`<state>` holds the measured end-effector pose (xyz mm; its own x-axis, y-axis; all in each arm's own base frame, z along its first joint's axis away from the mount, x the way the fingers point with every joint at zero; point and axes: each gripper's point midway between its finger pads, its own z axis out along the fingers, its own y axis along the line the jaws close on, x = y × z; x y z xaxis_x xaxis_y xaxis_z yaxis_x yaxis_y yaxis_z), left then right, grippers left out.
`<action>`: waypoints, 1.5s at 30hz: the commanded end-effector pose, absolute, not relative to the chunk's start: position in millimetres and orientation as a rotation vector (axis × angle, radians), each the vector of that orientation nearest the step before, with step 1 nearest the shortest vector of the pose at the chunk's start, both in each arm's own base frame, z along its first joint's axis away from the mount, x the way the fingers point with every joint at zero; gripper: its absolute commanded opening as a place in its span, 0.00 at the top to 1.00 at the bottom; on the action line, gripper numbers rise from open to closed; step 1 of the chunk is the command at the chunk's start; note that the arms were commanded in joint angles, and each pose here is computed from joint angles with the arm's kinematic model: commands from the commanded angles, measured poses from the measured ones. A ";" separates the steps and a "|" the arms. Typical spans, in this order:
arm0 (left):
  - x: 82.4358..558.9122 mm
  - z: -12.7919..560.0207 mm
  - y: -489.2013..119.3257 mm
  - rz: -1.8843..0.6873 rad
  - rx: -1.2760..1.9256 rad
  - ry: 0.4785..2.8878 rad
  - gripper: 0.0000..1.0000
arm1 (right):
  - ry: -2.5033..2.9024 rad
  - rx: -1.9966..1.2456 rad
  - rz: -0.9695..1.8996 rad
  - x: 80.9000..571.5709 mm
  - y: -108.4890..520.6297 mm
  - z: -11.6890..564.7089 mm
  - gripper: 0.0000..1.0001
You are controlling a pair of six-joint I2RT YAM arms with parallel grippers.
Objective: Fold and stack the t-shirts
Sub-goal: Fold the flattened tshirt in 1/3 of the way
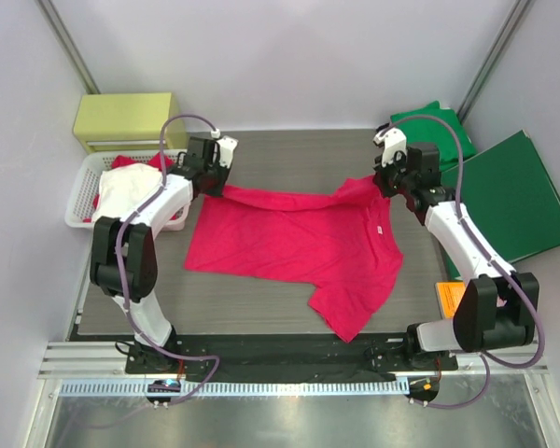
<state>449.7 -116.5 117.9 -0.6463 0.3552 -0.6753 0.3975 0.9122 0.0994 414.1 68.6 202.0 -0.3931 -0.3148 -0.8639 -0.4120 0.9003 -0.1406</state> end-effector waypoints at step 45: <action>485.2 78.7 -110.9 -0.030 0.419 2.474 0.70 | 2.027 -0.608 0.132 353.5 67.1 183.6 0.24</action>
<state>488.5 -118.4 68.1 -0.7593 0.3123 -0.5709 0.3383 0.9389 0.0637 342.4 69.5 172.3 -0.4482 -0.3528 -0.8214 -0.4832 0.8686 -0.1095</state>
